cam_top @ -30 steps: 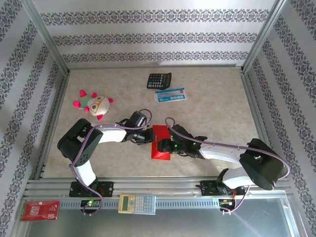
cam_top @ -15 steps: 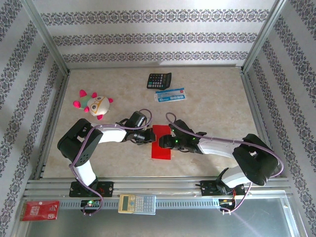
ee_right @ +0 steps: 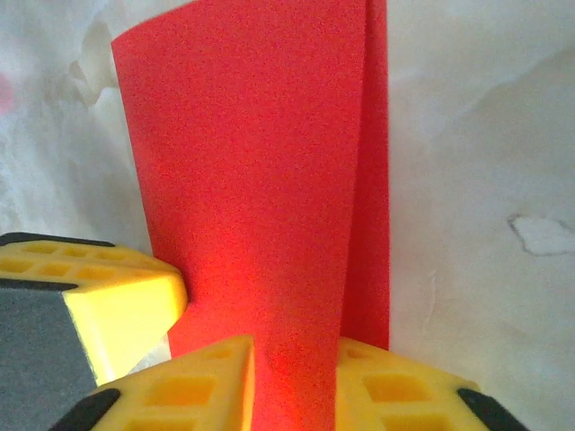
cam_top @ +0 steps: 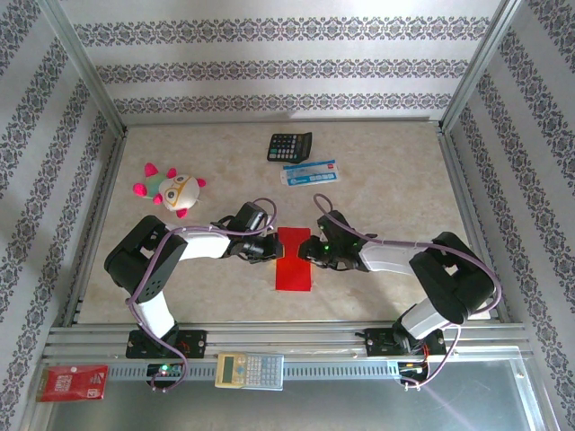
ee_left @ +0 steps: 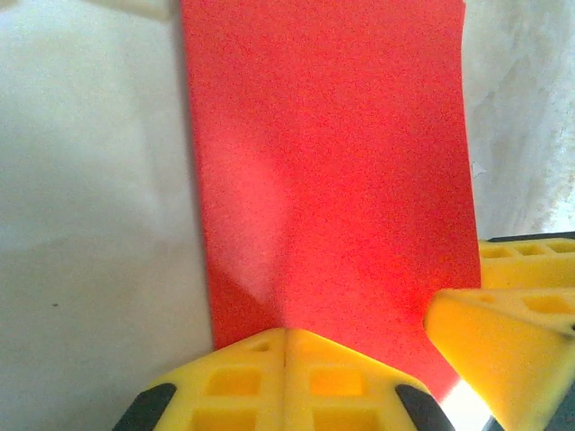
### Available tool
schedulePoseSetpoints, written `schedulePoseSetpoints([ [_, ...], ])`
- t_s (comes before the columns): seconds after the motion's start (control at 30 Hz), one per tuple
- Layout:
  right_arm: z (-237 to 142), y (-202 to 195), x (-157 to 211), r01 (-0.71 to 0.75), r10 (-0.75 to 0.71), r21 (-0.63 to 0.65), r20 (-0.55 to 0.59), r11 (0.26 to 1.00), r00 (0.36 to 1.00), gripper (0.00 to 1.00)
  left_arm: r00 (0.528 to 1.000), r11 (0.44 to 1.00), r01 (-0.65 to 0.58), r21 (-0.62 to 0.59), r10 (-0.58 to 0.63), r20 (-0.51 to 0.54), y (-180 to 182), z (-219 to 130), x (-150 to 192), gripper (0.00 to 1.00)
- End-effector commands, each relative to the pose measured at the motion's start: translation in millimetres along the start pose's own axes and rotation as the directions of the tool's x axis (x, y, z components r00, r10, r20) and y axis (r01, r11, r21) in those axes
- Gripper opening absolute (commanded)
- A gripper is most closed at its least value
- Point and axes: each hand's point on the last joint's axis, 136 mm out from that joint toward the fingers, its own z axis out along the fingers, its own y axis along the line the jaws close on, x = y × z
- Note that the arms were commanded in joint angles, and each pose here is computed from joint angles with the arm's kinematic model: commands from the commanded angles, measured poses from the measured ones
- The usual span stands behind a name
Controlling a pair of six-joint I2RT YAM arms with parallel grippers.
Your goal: Fold a paper plane with a square sheet of paper (pick it up from the middle)
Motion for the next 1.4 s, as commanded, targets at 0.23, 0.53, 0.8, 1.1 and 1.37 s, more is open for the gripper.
schedulePoseSetpoints([
  [0.23, -2.8, 3.1, -5.4, -0.086, 0.085, -0.023, -0.011, 0.996, 0.996, 0.07, 0.998, 0.992, 0.011, -0.127, -0.019, -0.064, 21.4, -1.4, 16.5, 0.19],
  [0.53, -11.8, 4.6, 0.2, -0.157, 0.157, -0.01, -0.035, 0.988, 0.987, 0.03, 0.985, 0.992, -0.125, -0.018, 0.126, 0.12, -19.5, -48.0, 1.9, 0.5],
  [0.8, -12.5, 8.2, 3.7, -0.21, 0.209, -0.005, -0.089, 0.978, 0.974, 0.04, 0.834, 0.863, -0.475, -0.171, 0.503, 0.228, -44.4, -77.3, 46.2, 0.64],
  [1.1, -7.1, 8.3, 4.4, -0.236, 0.234, -0.007, -0.125, 0.972, 0.964, 0.02, 0.608, 0.619, -0.713, -0.328, 0.78, 0.149, -68.6, -54.2, 85.9, 0.71],
  [1.37, -5.8, 5.6, 4.8, -0.242, 0.24, -0.004, -0.13, 0.97, 0.962, 0.01, 0.577, 0.576, -0.752, -0.32, 0.81, 0.105, -78.7, -22.1, 90.5, 0.71],
])
